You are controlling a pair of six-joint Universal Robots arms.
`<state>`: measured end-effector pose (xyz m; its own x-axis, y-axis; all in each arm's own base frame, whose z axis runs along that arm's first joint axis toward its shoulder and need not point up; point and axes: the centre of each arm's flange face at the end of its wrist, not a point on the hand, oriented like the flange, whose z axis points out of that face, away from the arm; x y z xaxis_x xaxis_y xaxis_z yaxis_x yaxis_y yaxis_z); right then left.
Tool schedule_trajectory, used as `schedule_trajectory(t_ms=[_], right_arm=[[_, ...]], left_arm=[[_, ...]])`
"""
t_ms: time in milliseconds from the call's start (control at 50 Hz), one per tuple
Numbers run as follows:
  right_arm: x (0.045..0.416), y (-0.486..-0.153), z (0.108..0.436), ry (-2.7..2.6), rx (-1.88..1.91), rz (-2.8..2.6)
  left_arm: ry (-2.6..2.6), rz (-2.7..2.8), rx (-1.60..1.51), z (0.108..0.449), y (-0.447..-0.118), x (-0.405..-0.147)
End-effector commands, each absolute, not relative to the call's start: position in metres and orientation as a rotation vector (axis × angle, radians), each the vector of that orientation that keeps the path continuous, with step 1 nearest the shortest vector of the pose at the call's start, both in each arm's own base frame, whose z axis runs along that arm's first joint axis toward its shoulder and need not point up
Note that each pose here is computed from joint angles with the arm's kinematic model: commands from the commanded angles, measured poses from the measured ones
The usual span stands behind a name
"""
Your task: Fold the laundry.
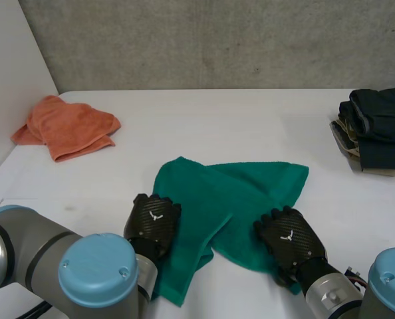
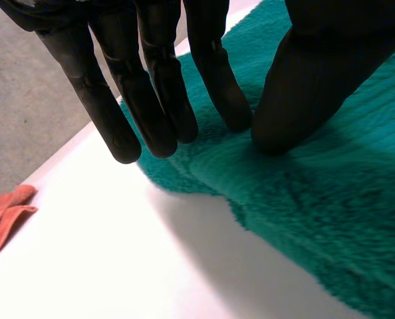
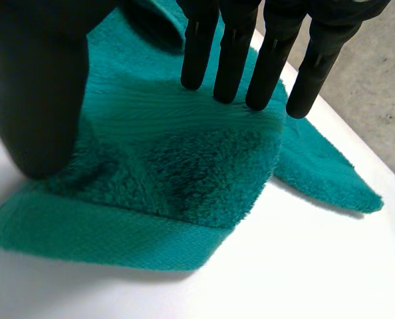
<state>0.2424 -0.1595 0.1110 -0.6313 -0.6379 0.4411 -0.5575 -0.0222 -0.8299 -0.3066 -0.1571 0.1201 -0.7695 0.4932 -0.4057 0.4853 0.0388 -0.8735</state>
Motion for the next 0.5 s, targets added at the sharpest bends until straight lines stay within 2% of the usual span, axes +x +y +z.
schedule_trajectory(t_ms=[20,200,340,420,500], right_arm=[[0.245,-0.165,0.115,2.121,-1.327,-1.803],[0.249,-0.183,0.117,2.103,-1.307,-1.864],[0.239,-0.211,0.124,2.122,-1.322,-1.982],[0.229,-0.225,0.126,2.171,-1.299,-2.008],[0.226,-0.230,0.131,2.179,-1.280,-2.035]], left_arm=[[-2.269,1.927,-1.055,0.126,-0.164,-0.302],[-2.293,1.964,-0.996,0.134,-0.179,-0.294],[-2.253,1.989,-0.977,0.151,-0.171,-0.289],[-2.185,2.014,-0.963,0.171,-0.156,-0.285],[-2.059,1.956,-1.059,0.181,-0.125,-0.294]])
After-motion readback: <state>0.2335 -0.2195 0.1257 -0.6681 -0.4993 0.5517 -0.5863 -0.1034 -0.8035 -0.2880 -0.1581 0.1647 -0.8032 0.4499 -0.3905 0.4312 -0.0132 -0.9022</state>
